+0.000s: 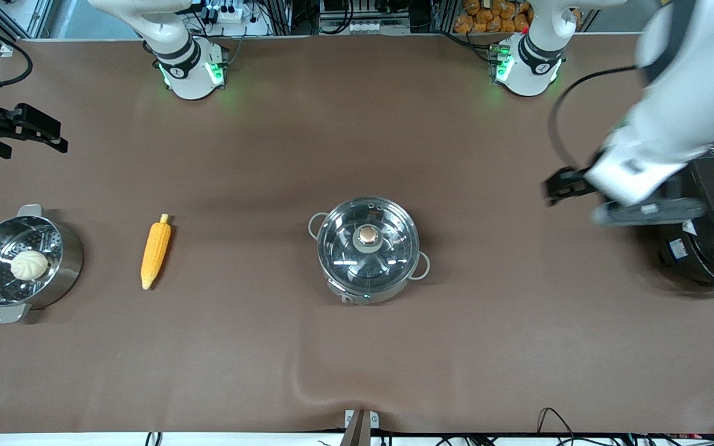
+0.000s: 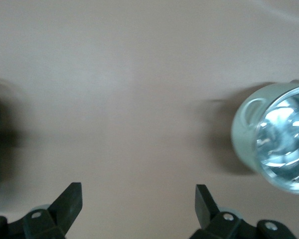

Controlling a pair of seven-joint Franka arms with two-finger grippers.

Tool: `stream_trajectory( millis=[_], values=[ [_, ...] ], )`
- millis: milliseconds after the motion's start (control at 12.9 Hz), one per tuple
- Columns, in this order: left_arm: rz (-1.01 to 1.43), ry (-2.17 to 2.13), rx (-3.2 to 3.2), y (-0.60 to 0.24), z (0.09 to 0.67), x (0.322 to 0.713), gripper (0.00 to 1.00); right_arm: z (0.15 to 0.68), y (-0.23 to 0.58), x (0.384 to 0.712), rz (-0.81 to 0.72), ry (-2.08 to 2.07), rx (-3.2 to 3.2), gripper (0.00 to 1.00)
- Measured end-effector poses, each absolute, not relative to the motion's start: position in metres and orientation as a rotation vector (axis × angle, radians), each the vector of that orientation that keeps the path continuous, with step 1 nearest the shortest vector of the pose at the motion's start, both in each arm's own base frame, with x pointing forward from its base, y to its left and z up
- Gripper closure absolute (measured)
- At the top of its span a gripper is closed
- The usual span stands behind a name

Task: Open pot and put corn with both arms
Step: 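Reach the left gripper toward the glass lid knob on the middle pot, then grasp the lid knob with the left gripper while the right gripper grasps the corn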

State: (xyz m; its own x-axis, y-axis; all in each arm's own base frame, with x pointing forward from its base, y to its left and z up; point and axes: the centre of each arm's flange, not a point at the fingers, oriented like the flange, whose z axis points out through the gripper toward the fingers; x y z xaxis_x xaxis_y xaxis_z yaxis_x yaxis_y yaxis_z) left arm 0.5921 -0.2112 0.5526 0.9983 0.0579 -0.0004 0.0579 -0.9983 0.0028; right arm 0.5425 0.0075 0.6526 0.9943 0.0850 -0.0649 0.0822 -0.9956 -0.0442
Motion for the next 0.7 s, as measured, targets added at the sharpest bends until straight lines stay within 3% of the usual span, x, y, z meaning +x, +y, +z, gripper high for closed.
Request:
stream_trajectory(
  millis=[388, 698],
  values=[
    [-0.003, 0.341, 3.081, -0.367, 0.476, 0.576, 0.0, 0.652, 0.008, 0.546, 0.072, -0.18, -3.094, 0.0],
    [-0.004, 0.445, 3.074, -0.436, 0.421, 0.569, 0.0, 0.627, 0.007, 0.564, 0.041, -0.182, -3.096, 0.0]
  ],
)
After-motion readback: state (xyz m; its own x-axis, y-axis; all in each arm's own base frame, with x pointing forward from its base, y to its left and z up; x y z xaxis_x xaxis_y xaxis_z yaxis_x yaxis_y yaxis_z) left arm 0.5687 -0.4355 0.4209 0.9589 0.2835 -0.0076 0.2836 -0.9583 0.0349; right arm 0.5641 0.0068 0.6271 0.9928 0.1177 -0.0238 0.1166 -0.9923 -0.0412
